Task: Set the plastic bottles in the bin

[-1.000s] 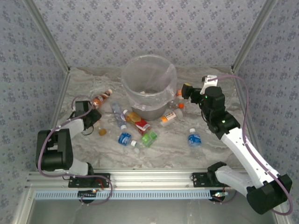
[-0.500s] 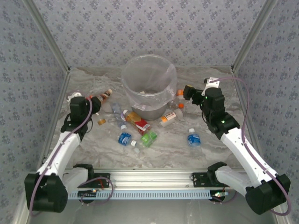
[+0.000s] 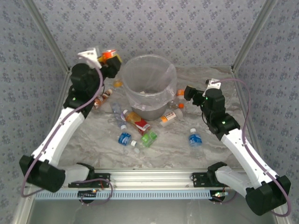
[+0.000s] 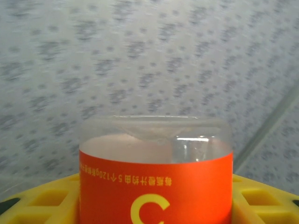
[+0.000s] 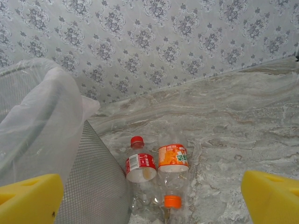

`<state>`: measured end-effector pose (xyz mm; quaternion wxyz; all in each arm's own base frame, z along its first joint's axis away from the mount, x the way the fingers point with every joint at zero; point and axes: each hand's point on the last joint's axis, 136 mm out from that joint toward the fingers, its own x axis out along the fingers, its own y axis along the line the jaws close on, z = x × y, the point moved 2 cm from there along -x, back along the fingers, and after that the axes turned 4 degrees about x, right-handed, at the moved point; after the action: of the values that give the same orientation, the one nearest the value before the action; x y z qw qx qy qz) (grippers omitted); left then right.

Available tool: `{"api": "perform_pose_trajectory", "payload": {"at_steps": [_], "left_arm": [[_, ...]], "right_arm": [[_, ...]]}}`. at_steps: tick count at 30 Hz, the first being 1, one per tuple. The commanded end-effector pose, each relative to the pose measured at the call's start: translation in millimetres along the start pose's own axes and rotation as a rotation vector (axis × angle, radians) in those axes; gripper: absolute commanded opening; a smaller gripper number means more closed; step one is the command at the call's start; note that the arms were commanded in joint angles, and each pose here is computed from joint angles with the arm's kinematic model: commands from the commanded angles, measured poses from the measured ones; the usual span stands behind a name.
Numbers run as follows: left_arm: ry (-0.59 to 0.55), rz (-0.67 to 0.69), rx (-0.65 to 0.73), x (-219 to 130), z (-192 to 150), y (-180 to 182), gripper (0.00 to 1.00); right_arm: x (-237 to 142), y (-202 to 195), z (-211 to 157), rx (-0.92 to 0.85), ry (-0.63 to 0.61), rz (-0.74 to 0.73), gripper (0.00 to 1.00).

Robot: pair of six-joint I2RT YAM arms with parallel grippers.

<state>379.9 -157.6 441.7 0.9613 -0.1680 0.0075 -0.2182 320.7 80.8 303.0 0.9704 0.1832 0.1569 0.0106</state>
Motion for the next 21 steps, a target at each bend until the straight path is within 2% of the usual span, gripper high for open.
{"api": "perform_pose_trajectory", "payload": {"at_steps": [1,4,10,19,21], "left_arm": [[0.066,-0.112,0.151,24,-9,-30,0.43],[0.16,-0.131,0.211,52,-36,-36,0.44],[0.325,-0.121,0.249,88,-83,-32,0.45],[0.647,-0.138,0.384,112,-171,-30,0.45],[0.681,-0.112,0.433,115,-190,-29,0.45]], "right_arm": [[-10,-9,0,0.019,-0.007,-0.028,1.0],[-15,-12,-1,0.017,-0.005,-0.034,1.0],[-20,-17,-5,0.012,0.01,-0.047,1.0],[-22,-25,-18,-0.004,0.069,-0.077,1.0],[-22,-27,-20,-0.004,0.077,-0.084,1.0]]}}
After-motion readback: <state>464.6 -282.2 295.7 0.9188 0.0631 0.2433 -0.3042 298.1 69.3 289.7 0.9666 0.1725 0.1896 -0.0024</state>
